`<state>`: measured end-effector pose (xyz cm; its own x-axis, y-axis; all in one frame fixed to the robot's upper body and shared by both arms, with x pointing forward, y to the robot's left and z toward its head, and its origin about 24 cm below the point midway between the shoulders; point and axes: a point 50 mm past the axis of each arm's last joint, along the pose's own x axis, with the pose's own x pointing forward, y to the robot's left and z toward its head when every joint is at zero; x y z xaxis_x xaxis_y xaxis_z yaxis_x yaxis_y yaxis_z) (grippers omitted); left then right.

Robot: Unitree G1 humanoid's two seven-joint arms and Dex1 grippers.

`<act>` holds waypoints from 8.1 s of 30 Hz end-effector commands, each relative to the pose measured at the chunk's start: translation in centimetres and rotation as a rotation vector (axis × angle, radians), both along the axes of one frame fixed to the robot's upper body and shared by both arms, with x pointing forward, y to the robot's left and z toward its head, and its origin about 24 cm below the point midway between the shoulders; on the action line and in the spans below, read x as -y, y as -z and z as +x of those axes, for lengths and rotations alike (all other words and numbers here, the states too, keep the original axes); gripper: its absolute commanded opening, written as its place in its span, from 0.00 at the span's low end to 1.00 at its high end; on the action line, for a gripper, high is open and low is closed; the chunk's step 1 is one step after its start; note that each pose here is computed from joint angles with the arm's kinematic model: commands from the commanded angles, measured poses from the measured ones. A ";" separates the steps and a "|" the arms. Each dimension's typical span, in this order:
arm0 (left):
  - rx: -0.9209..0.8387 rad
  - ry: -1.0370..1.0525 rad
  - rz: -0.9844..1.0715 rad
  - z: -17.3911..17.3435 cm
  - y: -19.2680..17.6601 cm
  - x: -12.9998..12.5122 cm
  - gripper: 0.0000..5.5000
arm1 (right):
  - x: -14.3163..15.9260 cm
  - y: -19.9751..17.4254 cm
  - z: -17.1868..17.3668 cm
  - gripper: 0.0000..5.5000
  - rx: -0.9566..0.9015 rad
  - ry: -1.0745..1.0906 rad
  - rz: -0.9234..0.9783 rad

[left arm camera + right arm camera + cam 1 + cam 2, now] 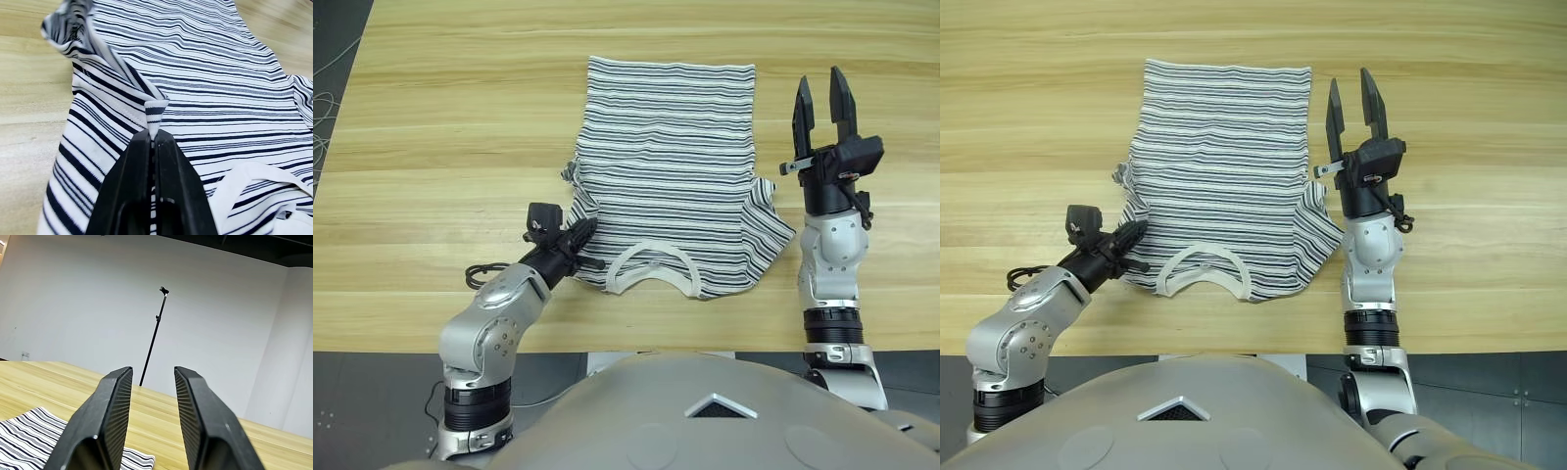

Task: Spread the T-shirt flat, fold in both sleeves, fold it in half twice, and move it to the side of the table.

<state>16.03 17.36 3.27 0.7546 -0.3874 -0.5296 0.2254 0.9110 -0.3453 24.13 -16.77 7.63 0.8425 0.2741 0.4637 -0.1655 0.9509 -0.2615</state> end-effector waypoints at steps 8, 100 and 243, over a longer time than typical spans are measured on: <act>-0.064 0.002 0.039 -0.5 1.3 -0.4 0.02 | -0.4 -0.1 0.1 0.28 0.000 -0.017 -0.008; 0.106 -0.098 -0.071 -1.5 -2.6 1.2 0.20 | 1.8 5.7 -7.5 0.02 -1.284 0.223 0.847; 1.324 1.662 1.119 4.4 2.4 -7.3 0.13 | 2.4 9.1 -6.1 0.33 -0.021 -1.361 -1.399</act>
